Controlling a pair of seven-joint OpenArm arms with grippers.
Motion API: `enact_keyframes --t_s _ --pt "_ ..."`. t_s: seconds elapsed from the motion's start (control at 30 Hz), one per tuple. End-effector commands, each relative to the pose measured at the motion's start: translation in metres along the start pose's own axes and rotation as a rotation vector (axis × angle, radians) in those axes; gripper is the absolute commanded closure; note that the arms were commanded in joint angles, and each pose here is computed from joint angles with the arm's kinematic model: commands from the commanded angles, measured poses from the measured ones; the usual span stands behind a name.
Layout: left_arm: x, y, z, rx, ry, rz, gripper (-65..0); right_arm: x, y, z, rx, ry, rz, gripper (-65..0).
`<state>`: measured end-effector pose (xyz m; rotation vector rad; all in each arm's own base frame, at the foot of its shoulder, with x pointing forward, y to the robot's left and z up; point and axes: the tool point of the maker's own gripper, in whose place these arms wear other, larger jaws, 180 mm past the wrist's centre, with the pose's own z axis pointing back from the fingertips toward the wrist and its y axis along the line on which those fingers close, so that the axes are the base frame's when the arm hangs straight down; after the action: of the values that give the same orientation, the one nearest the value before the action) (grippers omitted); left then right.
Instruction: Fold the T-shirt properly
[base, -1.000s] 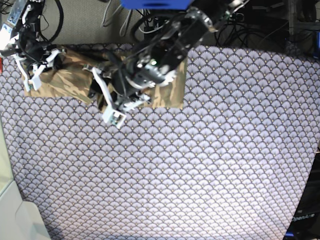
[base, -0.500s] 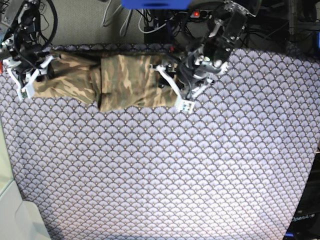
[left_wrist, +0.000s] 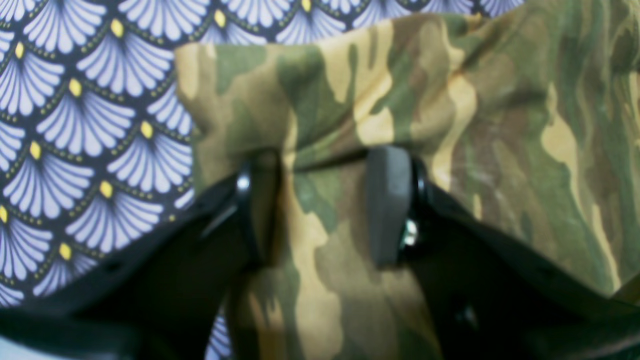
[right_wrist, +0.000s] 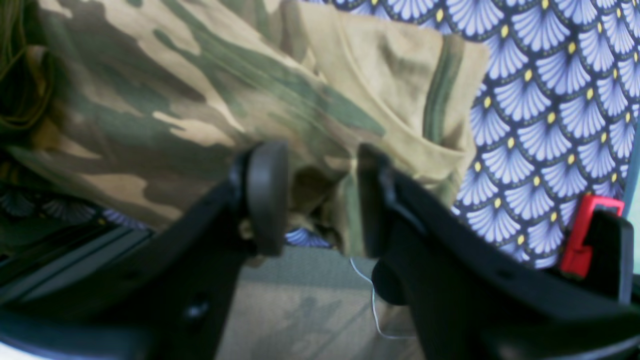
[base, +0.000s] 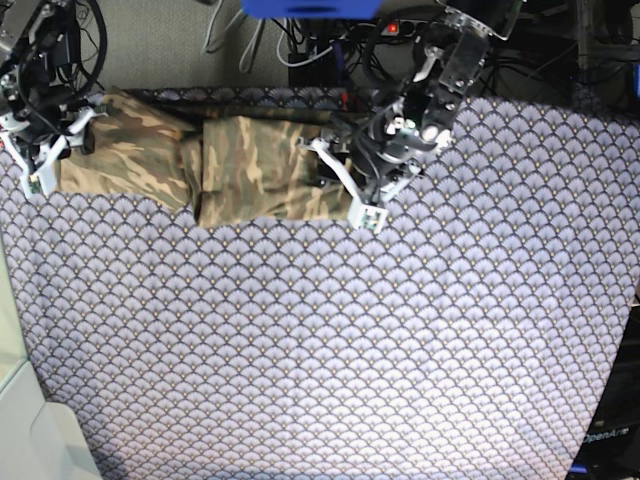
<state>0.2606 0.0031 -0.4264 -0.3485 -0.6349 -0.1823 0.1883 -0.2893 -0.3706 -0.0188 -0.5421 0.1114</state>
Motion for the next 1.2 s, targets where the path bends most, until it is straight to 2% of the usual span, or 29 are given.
enact_keyframes --t_s 0.0,0.13,0.23,0.47,0.67,0.97,1.17 --pt "-0.008 0.005 0.001 0.016 0.037 0.001 -28.8 0.01 -0.01 0.007 -0.022 -0.027 0.027 -28.5" --pt "-0.009 0.005 0.001 0.017 0.041 0.001 -28.8 0.021 -0.016 0.007 -0.035 -0.05 0.03 -35.5" --pt "-0.009 0.005 0.001 0.017 0.039 0.001 -28.8 0.02 -0.034 0.007 -0.063 -0.021 -0.029 -38.5" --pt "-0.011 0.005 0.001 0.018 0.043 0.003 -28.8 0.006 -0.079 -0.013 -0.055 0.095 -0.133 -38.9" --pt "-0.011 0.005 0.001 0.018 0.043 0.003 -28.8 -0.004 -0.09 -0.027 0.007 0.127 -0.212 -38.9" --pt "-0.01 0.005 0.001 0.018 0.041 0.002 -28.6 0.002 -0.069 -0.032 0.175 0.036 -0.3 -38.9" --pt "-0.011 0.006 0.001 0.019 0.043 0.002 -28.5 0.02 -0.073 -0.02 0.223 -0.034 -0.302 -38.9"
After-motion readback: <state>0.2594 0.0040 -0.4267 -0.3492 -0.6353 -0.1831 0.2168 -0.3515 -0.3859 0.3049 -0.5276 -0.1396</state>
